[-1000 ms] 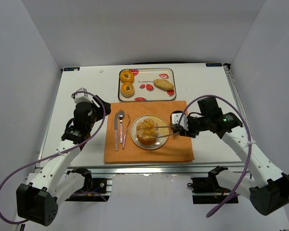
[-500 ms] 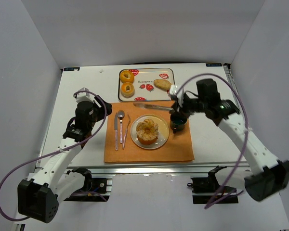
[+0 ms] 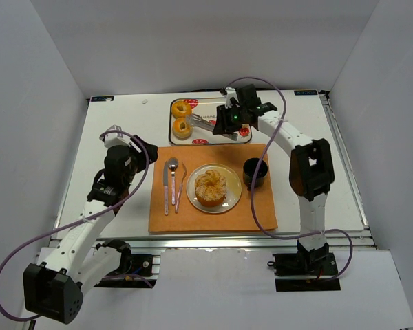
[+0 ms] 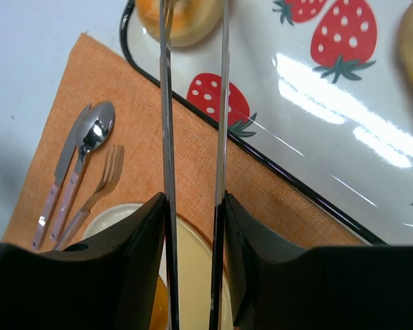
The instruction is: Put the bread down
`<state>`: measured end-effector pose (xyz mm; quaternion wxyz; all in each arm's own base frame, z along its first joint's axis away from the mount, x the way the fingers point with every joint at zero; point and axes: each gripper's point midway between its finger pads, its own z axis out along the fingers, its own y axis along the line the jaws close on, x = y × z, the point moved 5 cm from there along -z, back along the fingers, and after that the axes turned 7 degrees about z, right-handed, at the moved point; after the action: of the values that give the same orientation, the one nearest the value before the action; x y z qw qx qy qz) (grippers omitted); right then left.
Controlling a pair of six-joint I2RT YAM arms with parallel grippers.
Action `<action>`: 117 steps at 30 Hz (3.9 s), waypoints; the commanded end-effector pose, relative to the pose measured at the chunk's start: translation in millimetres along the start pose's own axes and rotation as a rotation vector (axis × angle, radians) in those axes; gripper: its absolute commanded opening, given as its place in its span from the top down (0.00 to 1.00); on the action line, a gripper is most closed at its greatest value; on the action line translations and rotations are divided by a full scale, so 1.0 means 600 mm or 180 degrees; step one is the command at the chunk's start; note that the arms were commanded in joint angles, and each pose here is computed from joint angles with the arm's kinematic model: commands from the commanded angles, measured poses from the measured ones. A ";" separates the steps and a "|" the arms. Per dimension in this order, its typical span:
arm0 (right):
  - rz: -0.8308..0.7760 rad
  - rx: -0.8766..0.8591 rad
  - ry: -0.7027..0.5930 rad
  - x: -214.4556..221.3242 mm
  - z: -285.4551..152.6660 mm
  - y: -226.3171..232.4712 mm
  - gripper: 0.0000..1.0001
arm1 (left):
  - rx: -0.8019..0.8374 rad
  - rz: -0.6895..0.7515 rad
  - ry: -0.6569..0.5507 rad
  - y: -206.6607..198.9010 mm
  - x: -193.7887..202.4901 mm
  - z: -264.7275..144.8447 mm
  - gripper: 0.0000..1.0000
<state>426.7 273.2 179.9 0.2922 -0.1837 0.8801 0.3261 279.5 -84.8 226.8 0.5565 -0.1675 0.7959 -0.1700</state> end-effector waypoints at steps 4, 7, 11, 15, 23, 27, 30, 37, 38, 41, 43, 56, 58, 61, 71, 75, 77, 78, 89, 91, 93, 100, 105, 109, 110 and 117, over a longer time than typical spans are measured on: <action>0.0377 -0.0043 -0.0242 -0.046 0.000 0.005 0.56 | -0.0059 -0.0134 -0.0156 0.003 -0.016 -0.011 0.23; 0.0487 -0.0077 -0.0177 -0.034 0.010 0.000 0.51 | -0.0068 -0.0147 -0.0151 0.003 -0.015 -0.010 0.23; 0.0638 -0.0164 -0.0069 -0.016 0.023 -0.003 0.50 | -0.0087 -0.0125 -0.0123 0.004 -0.015 -0.011 0.23; 0.0774 -0.0228 0.0014 -0.002 0.033 -0.002 0.50 | -0.0109 -0.0119 -0.0125 0.005 -0.016 -0.013 0.23; 0.1025 -0.0179 0.0113 0.016 0.052 -0.016 0.50 | -0.0124 -0.0158 -0.0137 0.007 -0.016 -0.018 0.24; 0.1127 -0.0239 0.0169 0.022 0.058 -0.014 0.56 | -0.0129 -0.0173 -0.0147 0.007 -0.019 -0.020 0.24; 0.1183 -0.0345 0.0195 0.024 0.055 -0.005 0.70 | -0.0118 -0.0187 -0.0163 0.005 -0.021 -0.020 0.24; 0.1125 -0.0746 -0.0059 -0.024 -0.030 0.010 0.96 | -0.0072 -0.0186 -0.0206 -0.001 -0.029 -0.020 0.24; 0.1026 -0.0820 -0.0171 -0.041 -0.062 0.015 0.98 | -0.0059 -0.0178 -0.0208 -0.003 -0.030 -0.020 0.24; 0.0604 -0.1095 -0.0180 -0.039 -0.126 0.034 1.00 | -0.0023 -0.0137 -0.0229 -0.007 -0.036 -0.018 0.24; 0.0216 -0.1214 -0.0081 -0.018 -0.158 0.038 1.00 | 0.0011 -0.0118 -0.0246 -0.012 -0.042 -0.019 0.24; -0.2103 -0.1060 0.0611 0.238 -0.351 0.053 1.00 | 0.0240 -0.0071 -0.0191 -0.018 -0.021 -0.009 0.24; -0.2126 -0.1018 0.0632 0.255 -0.358 0.053 1.00 | 0.0259 -0.0049 -0.0168 -0.018 -0.018 -0.006 0.24; -0.2114 -0.0980 0.0673 0.269 -0.359 0.049 1.00 | 0.0309 -0.0024 -0.0121 -0.022 -0.015 -0.002 0.24; -0.2008 -0.0697 0.0651 0.261 -0.338 0.023 0.67 | 0.0360 -0.0091 -0.0132 -0.022 -0.011 -0.010 0.24; -0.1915 -0.0719 0.0554 0.248 -0.333 0.028 0.56 | 0.0351 -0.0134 -0.0159 -0.020 -0.011 -0.017 0.24; -0.1895 -0.0713 0.0507 0.242 -0.334 0.031 0.52 | 0.0347 -0.0142 -0.0179 -0.019 -0.013 -0.020 0.24; -0.1892 -0.0724 0.0479 0.239 -0.334 0.033 0.52 | 0.0345 -0.0143 -0.0186 -0.019 -0.015 -0.021 0.24; -0.1953 -0.0851 0.0130 0.200 -0.357 0.071 0.49 | 0.0360 -0.0128 -0.0182 -0.023 -0.018 -0.019 0.24; -0.1996 -0.0849 0.0037 0.190 -0.364 0.077 0.48 | 0.0354 -0.0117 -0.0175 -0.023 -0.018 -0.017 0.24; -0.2026 -0.0886 -0.0020 0.185 -0.369 0.084 0.48 | 0.0362 -0.0112 -0.0170 -0.024 -0.018 -0.016 0.24; -0.1940 -0.0767 -0.0198 0.167 -0.381 0.091 0.54 | 0.0379 -0.0111 -0.0160 -0.027 -0.019 -0.014 0.26; -0.1144 0.0306 -0.0943 0.093 -0.405 0.002 1.00 | 0.0430 -0.0101 -0.0150 -0.030 -0.018 -0.012 0.76; -0.0241 0.1481 -0.1487 0.091 -0.436 -0.144 1.00 | 0.0475 -0.0086 -0.0140 -0.033 -0.017 -0.011 1.00; -0.0039 0.1675 -0.1434 0.123 -0.421 -0.181 1.00 | 0.0488 -0.0074 -0.0126 -0.033 -0.015 -0.010 1.00; 0.0443 0.2393 -0.1311 0.232 -0.380 -0.337 1.00 | 0.0730 0.0017 0.0150 -0.048 0.007 0.000 0.57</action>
<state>313.8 -26.7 140.8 0.4336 0.0241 0.8979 0.0722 278.5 -102.8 227.4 0.5577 -0.1238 0.7873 -0.2317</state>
